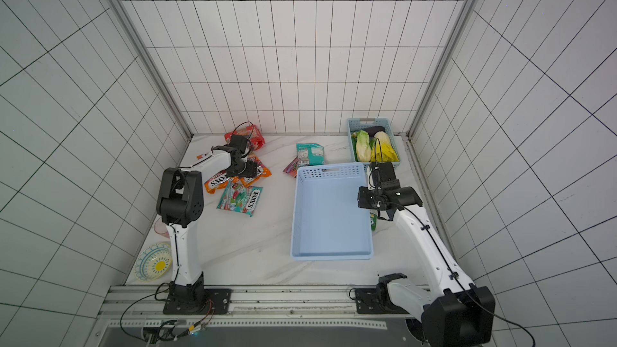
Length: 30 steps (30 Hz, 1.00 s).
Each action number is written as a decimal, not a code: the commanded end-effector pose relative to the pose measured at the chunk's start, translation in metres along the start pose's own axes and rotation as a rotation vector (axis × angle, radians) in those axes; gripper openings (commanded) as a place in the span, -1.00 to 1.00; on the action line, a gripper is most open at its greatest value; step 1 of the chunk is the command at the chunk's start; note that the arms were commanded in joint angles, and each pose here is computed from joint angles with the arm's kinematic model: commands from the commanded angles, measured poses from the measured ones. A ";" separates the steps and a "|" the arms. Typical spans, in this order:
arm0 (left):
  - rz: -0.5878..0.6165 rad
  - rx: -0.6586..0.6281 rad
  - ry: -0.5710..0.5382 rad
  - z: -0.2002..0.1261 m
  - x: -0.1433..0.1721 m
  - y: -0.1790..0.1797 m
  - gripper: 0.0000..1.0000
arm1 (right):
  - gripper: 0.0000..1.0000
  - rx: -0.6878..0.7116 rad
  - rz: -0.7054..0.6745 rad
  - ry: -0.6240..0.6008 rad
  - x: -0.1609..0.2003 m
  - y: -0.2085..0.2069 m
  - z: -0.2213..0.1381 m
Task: Put the candies in the basket
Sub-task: Move the candy to the center of the board.
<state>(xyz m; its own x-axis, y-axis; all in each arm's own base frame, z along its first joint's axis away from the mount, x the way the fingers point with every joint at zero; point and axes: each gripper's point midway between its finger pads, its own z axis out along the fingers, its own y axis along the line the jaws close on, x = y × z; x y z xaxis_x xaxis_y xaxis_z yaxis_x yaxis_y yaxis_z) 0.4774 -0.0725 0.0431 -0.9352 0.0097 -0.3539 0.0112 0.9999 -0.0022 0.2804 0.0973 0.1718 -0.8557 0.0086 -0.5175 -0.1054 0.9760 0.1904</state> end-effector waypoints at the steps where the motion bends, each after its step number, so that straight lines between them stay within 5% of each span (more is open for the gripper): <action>1: 0.001 0.058 -0.058 -0.054 -0.001 -0.008 0.76 | -1.00 -0.151 0.029 -0.096 -0.045 0.033 -0.008; 15: -0.130 0.142 -0.496 -0.198 0.017 0.041 0.96 | -1.00 -0.363 0.107 -0.113 -0.144 0.106 0.052; 30: -0.192 0.173 -0.577 -0.222 0.015 0.065 0.97 | -1.00 -0.577 0.181 -0.114 -0.211 0.197 0.162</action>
<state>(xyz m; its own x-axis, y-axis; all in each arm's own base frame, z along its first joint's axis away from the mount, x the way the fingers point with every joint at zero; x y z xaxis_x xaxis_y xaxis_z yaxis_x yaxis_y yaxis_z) 0.3787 -0.0078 0.2304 -0.6177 -0.2176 -0.7557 -0.0441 0.9690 -0.2430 0.5072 0.2902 0.1535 -0.8520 0.1763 -0.4931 -0.1909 0.7723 0.6059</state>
